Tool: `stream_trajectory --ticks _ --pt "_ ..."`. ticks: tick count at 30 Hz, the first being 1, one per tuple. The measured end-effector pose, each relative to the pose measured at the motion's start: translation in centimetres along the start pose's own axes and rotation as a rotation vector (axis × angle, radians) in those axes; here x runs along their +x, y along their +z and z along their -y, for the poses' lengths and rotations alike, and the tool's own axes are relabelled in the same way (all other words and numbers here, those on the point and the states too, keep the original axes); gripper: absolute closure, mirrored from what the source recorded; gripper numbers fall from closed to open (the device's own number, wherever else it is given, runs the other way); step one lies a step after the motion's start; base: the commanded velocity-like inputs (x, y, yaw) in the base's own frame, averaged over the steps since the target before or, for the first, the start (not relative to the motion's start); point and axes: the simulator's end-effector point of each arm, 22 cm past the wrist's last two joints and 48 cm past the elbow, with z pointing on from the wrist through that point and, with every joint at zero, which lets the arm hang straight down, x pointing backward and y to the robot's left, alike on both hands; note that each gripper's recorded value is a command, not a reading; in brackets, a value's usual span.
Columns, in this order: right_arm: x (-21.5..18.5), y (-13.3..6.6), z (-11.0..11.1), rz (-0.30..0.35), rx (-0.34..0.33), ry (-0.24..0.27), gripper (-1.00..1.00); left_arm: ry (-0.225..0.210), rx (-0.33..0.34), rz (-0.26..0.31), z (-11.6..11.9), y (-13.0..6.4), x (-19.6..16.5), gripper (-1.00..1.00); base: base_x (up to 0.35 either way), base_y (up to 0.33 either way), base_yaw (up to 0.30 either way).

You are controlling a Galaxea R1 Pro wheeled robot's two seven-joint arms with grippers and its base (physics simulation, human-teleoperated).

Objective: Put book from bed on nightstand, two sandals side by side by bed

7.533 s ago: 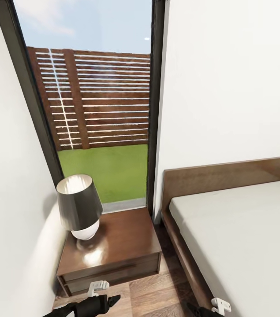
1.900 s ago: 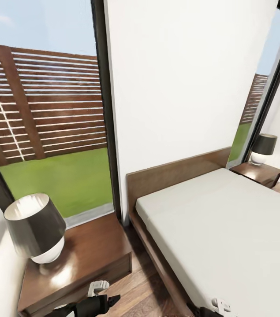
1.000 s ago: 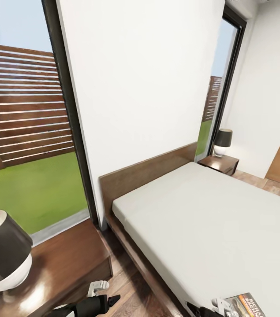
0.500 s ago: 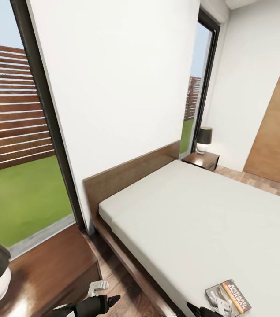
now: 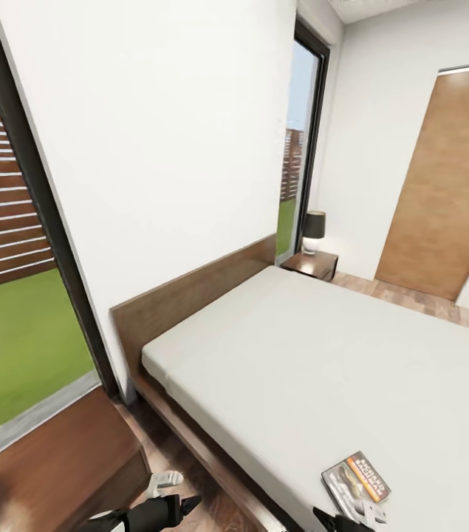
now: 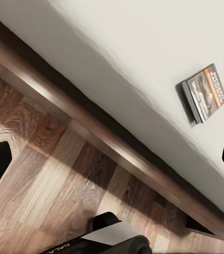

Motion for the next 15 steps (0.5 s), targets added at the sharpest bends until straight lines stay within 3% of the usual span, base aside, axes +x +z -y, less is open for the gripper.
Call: stream_trajectory --ticks 15 --pt "0.05 -0.01 0.02 -0.001 0.000 0.000 -1.00 0.000 0.000 0.000 0.00 0.00 0.00 -1.00 0.000 0.000 -0.238"
